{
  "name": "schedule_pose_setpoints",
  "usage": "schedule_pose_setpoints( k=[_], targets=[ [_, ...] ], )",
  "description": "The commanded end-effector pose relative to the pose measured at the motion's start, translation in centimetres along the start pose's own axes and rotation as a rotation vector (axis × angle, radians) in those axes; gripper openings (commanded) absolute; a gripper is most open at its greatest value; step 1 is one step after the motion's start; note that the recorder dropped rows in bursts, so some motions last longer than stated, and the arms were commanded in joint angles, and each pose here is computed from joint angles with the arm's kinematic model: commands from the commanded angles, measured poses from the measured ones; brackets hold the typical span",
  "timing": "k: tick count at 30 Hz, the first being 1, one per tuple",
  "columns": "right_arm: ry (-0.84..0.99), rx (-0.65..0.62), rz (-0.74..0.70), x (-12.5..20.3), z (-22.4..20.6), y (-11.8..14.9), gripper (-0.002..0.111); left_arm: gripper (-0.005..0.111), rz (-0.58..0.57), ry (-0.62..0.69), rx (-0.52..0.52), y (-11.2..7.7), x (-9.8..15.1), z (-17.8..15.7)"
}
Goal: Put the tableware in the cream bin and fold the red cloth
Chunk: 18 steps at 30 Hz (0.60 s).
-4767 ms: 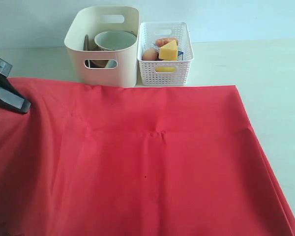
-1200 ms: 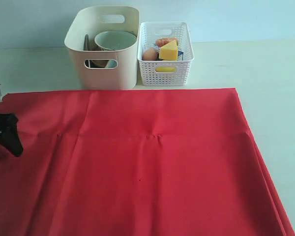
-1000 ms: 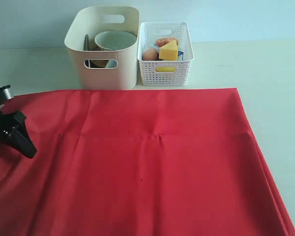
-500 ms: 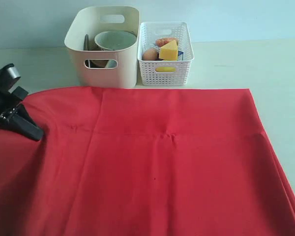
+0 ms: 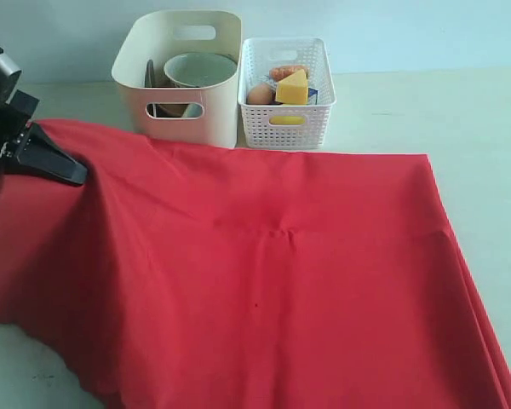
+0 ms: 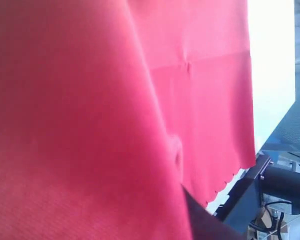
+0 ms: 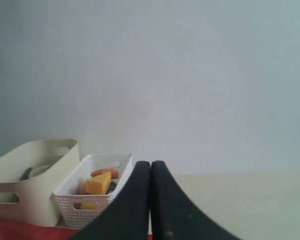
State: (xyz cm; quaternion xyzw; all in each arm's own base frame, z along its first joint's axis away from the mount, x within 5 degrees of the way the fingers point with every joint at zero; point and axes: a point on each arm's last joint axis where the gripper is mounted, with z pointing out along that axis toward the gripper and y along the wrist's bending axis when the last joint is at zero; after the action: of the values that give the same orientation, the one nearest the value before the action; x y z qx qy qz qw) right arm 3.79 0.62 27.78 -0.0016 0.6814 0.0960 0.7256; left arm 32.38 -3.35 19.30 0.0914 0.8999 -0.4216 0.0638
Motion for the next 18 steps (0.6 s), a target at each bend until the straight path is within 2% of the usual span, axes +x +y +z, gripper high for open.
schedule_pose_setpoints(
  k=[1, 4, 7, 12, 18],
  targets=[
    [0.071, -0.034, 0.068, -0.7, 0.1, 0.5, 0.000, 0.000, 0.032, -0.009, 0.028, -1.4, -0.2, 0.4],
    [0.196, -0.067, 0.015, -1.3, 1.0, 1.0, 0.000, 0.000, 0.022, -0.003, 0.028, -1.8, -0.2, 0.5],
    [0.337, -0.102, 0.024, -1.7, 2.9, 1.5, 0.000, 0.000, 0.019, -0.009, 0.021, -2.2, -0.1, 0.2],
    [0.561, -0.151, 0.052, -2.0, 7.4, 2.2, 0.000, 0.000, 0.029, -0.025, 0.012, -3.3, 0.4, -0.6],
    [0.794, -0.151, 0.060, -1.0, 13.0, 2.1, 0.000, 0.000, 0.038, -0.041, 0.015, -4.0, 1.0, -1.0]
  ],
)
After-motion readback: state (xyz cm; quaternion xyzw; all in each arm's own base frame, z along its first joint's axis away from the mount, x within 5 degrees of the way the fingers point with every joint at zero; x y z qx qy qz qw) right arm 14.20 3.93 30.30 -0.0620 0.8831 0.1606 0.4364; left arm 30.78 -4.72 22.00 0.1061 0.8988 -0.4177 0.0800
